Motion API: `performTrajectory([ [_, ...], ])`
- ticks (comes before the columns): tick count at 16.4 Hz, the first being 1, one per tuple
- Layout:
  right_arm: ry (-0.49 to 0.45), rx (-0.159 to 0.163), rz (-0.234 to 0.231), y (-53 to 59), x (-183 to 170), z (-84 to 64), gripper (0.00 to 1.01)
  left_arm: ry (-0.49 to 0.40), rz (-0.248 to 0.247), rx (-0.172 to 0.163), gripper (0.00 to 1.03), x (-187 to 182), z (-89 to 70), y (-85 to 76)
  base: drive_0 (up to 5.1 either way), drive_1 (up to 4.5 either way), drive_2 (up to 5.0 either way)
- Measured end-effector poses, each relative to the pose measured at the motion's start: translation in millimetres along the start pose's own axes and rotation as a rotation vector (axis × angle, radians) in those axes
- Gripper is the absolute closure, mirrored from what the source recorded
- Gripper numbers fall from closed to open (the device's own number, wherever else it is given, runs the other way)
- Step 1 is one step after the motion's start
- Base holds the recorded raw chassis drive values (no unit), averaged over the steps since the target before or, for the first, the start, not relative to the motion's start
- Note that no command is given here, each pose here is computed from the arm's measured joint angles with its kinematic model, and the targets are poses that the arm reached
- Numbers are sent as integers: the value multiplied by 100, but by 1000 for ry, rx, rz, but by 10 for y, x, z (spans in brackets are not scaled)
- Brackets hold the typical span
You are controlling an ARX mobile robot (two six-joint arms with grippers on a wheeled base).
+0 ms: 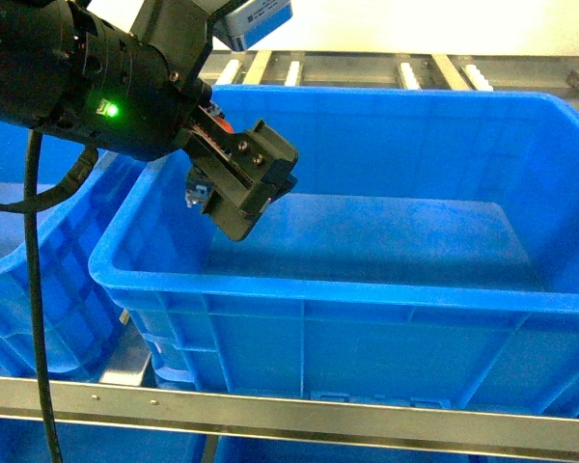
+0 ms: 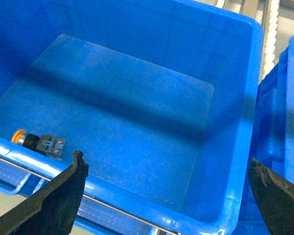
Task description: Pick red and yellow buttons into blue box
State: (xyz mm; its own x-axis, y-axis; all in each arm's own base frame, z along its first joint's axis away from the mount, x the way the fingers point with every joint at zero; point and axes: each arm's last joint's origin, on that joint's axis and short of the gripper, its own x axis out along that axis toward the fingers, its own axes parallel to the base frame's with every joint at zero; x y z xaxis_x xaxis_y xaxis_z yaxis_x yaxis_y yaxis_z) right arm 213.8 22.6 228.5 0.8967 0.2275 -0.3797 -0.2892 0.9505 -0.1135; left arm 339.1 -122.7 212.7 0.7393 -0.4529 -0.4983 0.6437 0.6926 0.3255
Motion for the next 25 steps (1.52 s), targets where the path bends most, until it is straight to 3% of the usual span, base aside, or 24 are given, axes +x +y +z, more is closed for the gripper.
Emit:
performTrajectory([
  [15, 0, 0, 0, 0, 0, 0, 3, -5, 8, 4, 5, 0, 6, 5, 0, 0, 0],
  [18, 0, 0, 0, 0, 0, 0, 3, -28, 124, 59, 5, -244, -95, 57, 0, 0, 0],
  [20, 0, 0, 0, 0, 0, 0, 3, -29, 148, 82, 5, -445, -172, 42, 0, 0, 0],
  [23, 0, 0, 0, 0, 0, 0, 3, -52, 145, 111, 5, -758, -217, -82, 0, 0, 0],
  [24, 0, 0, 0, 0, 0, 0, 3, -155, 182, 171, 5, -1369, -110, -211, 0, 0, 0],
  [25, 0, 0, 0, 0, 0, 0, 3, -160, 201, 181, 5, -1433, -127, -198, 0, 0, 0],
])
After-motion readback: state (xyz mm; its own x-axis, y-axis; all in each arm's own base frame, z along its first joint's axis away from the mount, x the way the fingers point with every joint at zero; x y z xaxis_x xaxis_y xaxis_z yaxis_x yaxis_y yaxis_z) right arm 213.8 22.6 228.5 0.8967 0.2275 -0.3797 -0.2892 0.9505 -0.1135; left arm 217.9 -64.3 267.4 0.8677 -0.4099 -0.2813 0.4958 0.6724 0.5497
